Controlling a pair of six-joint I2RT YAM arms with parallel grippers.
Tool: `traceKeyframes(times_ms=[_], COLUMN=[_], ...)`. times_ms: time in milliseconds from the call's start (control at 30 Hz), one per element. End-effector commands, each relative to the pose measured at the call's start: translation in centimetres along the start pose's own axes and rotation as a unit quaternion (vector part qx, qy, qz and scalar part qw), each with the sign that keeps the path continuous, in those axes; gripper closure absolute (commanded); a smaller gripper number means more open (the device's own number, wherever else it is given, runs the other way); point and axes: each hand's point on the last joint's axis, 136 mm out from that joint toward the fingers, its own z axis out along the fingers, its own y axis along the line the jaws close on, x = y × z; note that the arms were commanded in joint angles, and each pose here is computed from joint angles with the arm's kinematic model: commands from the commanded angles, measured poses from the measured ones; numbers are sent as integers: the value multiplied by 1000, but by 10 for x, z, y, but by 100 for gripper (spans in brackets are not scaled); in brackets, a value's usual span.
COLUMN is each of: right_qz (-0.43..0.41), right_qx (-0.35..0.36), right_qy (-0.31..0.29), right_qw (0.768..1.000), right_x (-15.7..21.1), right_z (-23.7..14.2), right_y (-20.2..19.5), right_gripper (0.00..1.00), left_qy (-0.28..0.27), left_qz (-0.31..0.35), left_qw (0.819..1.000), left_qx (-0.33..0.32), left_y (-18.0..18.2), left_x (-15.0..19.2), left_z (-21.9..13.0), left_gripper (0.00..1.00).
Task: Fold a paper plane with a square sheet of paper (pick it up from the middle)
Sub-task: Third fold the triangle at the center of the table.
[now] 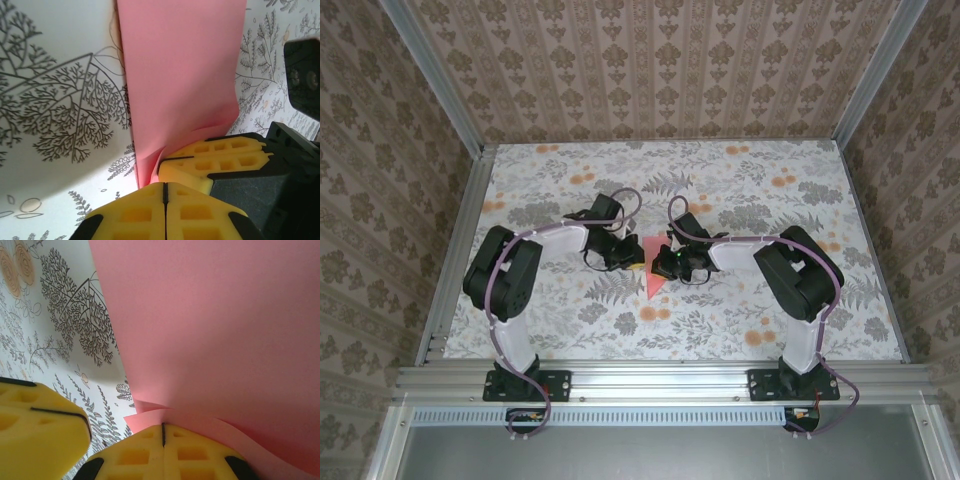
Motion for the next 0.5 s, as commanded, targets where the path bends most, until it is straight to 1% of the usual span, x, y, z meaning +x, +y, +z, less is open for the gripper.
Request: traceKeyframes(times_ms=[0, 300, 333, 467], right_qz=[23, 25, 25, 25], right_qx=[53, 51, 51, 50], right_qy=[21, 21, 21, 21], right_qw=[998, 998, 998, 998], right_x=[14, 14, 13, 13], right_z=[10, 10, 10, 10], right_y=[-32, -31, -31, -30], right_gripper=[100, 100, 100, 100], left_qy=[18, 33, 28, 28], left_qz=[2, 1, -1, -7], left_qw=[1000, 999, 999, 999], left_qx=[4, -3, -17, -35], left_y=[-7, -6, -1, 8], left_x=[7, 8, 7, 6], left_z=[3, 14, 15, 19], left_gripper=[96, 99, 99, 99])
